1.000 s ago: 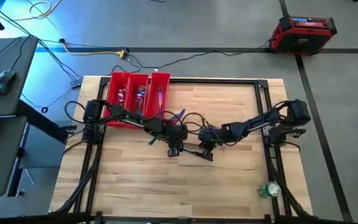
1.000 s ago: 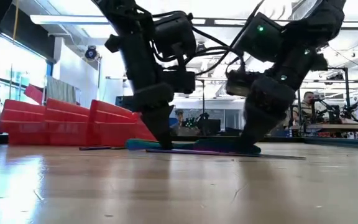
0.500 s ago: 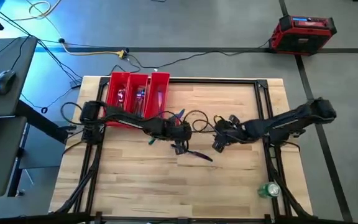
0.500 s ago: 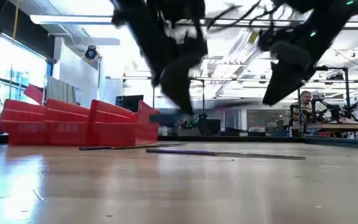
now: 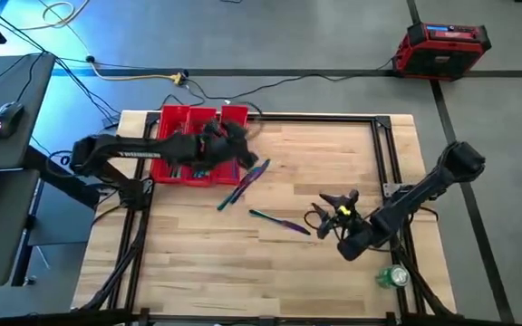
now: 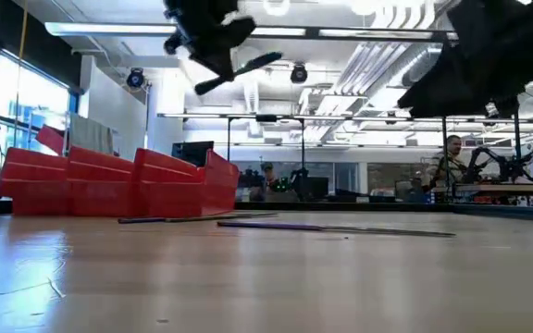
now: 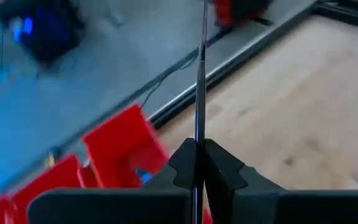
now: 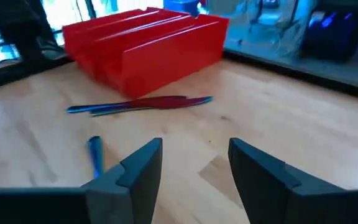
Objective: Sort silverware
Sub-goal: Put the blue knife into the right red bin
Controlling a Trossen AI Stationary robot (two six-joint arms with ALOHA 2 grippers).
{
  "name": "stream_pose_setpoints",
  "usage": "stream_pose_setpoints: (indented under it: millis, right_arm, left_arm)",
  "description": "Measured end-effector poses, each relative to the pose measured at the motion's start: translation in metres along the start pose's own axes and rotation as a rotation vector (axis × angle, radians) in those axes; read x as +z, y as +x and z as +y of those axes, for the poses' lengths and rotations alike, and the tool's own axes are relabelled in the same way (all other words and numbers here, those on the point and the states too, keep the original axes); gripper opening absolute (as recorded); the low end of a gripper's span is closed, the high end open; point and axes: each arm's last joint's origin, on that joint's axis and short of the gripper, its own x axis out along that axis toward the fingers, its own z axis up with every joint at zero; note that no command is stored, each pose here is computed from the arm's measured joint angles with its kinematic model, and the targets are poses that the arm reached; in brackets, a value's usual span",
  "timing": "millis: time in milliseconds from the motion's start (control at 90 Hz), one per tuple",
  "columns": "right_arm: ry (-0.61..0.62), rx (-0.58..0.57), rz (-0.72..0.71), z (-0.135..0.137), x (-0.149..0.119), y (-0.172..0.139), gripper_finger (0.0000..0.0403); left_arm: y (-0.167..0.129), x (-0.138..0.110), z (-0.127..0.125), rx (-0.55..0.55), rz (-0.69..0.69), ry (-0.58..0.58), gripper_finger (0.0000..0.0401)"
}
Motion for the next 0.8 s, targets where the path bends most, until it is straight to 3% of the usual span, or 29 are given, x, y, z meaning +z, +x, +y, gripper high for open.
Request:
stream_pose_setpoints:
  millis: [111, 256, 800]
  right_arm:
    - [-0.008, -0.006, 0.027, 0.004, -0.01, 0.008, 0.0172]
    - [0.0, -0.016, 0.048, 0.005, -0.013, 0.015, 0.0172]
    - [-0.037, -0.007, 0.063, 0.006, -0.013, 0.016, 0.0172]
  left_arm:
    - [0.039, -0.022, 0.026, 0.046, 0.157, -0.127, 0.0001]
    - [0.068, -0.045, 0.042, 0.011, 0.286, -0.293, 0.0]
    - [0.075, -0.068, 0.029, 0.017, 0.421, -0.609, 0.0]
